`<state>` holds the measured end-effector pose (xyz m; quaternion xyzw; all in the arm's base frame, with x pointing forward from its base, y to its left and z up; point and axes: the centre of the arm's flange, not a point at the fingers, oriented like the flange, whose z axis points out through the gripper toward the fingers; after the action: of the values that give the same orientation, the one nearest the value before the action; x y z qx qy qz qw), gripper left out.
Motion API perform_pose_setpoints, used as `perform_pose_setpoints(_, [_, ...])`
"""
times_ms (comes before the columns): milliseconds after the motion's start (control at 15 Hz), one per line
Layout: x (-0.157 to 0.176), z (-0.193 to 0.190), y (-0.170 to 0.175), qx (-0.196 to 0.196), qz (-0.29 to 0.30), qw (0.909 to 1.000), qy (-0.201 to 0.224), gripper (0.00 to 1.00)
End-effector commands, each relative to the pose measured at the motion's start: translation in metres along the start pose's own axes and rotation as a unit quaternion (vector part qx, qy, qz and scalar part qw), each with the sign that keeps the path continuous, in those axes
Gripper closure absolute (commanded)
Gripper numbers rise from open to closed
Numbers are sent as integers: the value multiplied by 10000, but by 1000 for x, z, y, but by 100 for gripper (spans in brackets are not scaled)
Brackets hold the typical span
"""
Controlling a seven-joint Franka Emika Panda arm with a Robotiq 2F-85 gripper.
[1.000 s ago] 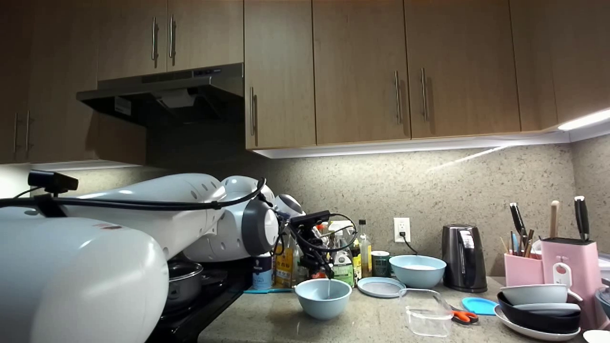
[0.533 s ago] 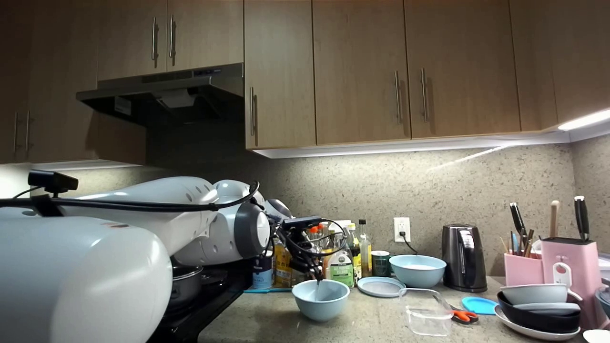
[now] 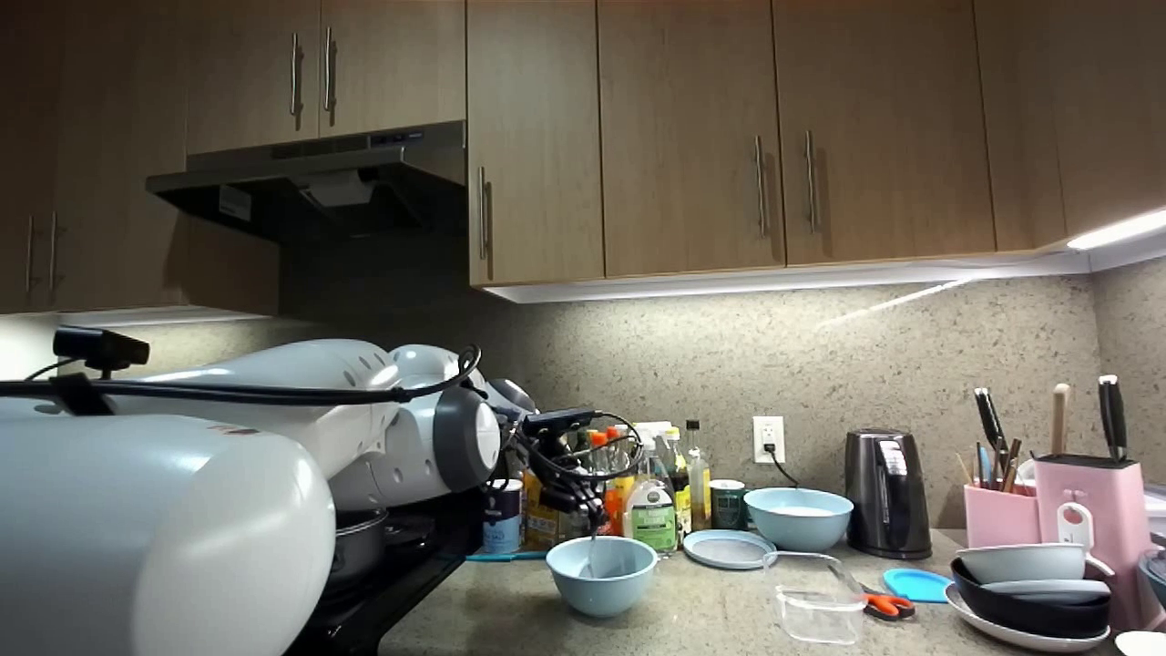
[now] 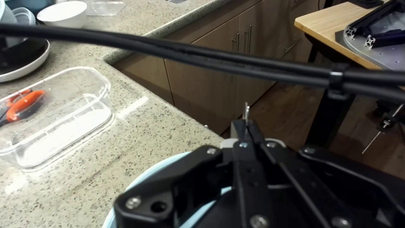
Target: Use the spoon to stir the contents in the bowl
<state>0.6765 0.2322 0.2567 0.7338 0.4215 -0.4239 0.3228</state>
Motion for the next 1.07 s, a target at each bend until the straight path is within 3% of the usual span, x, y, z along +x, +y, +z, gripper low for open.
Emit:
perform_pose_setpoints(0, [-4, -20, 41, -250, 218, 9994, 41, 99])
perform_pose_setpoints(200, [-15, -17, 71, -396, 551, 9977, 7, 99])
perform_pose_setpoints(467, [-31, 3, 94, -305, 702, 9971, 48, 99])
perform_pose_setpoints(1000, [-46, 48, 74, 264, 682, 9973, 7, 99])
